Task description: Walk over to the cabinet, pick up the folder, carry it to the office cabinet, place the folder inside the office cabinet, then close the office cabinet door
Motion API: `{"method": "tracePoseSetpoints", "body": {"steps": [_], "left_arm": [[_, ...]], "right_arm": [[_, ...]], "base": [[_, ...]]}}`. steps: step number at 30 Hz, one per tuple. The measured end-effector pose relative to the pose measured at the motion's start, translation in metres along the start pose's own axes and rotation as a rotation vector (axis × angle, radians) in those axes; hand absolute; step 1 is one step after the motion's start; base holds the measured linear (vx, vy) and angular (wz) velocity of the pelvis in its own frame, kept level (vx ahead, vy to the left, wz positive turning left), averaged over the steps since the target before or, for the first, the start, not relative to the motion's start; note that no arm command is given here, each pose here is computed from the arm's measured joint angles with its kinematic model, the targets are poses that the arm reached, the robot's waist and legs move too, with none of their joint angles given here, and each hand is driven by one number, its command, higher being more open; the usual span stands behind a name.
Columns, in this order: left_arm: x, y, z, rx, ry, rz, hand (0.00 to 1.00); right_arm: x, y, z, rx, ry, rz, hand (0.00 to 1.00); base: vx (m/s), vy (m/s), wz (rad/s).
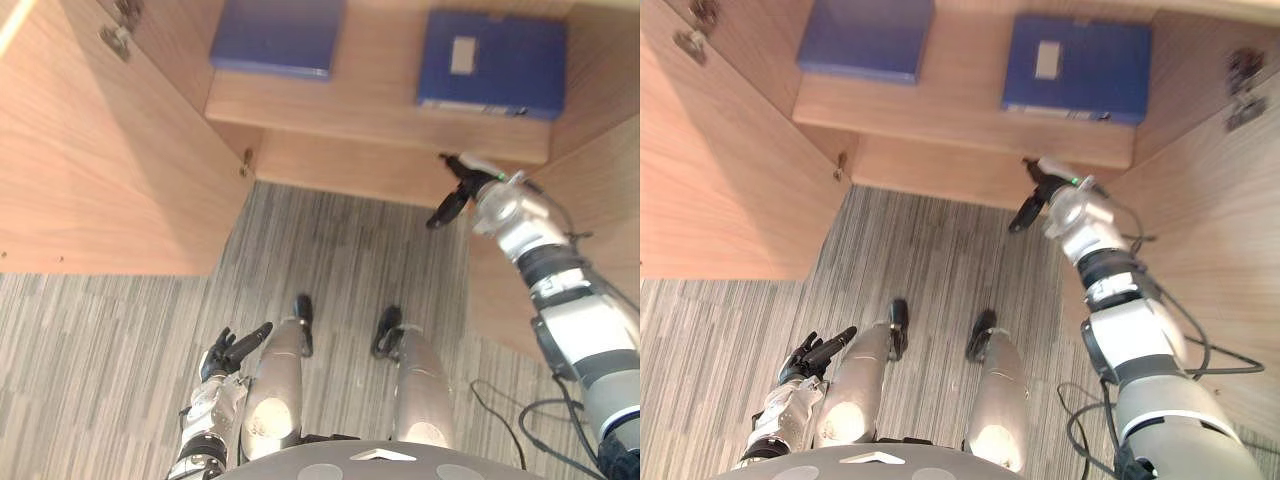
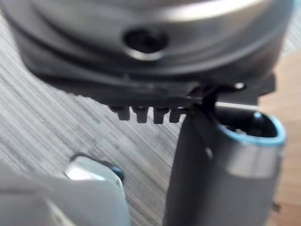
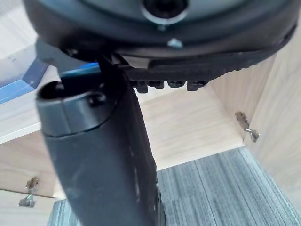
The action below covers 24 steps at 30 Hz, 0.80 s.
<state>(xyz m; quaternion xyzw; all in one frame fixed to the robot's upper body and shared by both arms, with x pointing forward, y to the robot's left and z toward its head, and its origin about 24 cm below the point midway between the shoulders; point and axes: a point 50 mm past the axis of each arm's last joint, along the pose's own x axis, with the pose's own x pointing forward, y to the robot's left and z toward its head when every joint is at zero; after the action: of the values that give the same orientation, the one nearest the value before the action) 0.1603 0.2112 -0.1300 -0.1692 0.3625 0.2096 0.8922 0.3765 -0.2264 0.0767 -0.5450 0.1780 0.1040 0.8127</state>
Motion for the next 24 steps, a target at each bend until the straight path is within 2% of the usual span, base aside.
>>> {"method": "tracePoseSetpoints", "body": {"steps": [4, 9, 11, 13, 17, 19, 24], "left_arm": [[0.0, -0.004, -0.002, 0.095, 0.018, -0.032, 1.0], [-0.006, -0.002, -0.026, 0.204, 0.115, -0.062, 1.0], [-0.005, -0.001, -0.023, 0.266, 0.118, -0.075, 1.0], [-0.003, 0.0, -0.018, 0.331, 0.114, -0.086, 1.0], [-0.001, -0.003, 0.001, 0.343, 0.03, -0.08, 1.0], [-0.003, 0.0, 0.0, 0.297, 0.018, -0.05, 1.0], [-0.018, 0.005, -0.04, 0.224, 0.106, 0.014, 1.0]], "right_arm": [[-0.002, 0.07, -0.003, 0.037, 0.003, 0.189, 1.0], [-0.022, 0.145, -0.013, 0.049, 0.015, 0.4, 1.0], [-0.029, 0.163, -0.013, 0.109, 0.018, 0.455, 1.0], [-0.036, 0.184, -0.014, 0.338, 0.057, 0.481, 1.0], [-0.045, 0.215, -0.003, 0.792, 0.15, 0.393, 1.0], [-0.049, 0.223, -0.004, 0.913, 0.19, 0.36, 1.0], [-0.076, 0.225, -0.045, 1.153, 0.296, 0.104, 1.0]], "base": [[0.15, -0.028, 0.04], [0.15, 0.021, -0.11], [0.05, 0.069, -0.14], [-0.02, 0.045, -0.21], [-0.12, 0.055, -0.43], [-0.18, 0.146, -1.5], [-0.17, 0.182, -1.47]]}}
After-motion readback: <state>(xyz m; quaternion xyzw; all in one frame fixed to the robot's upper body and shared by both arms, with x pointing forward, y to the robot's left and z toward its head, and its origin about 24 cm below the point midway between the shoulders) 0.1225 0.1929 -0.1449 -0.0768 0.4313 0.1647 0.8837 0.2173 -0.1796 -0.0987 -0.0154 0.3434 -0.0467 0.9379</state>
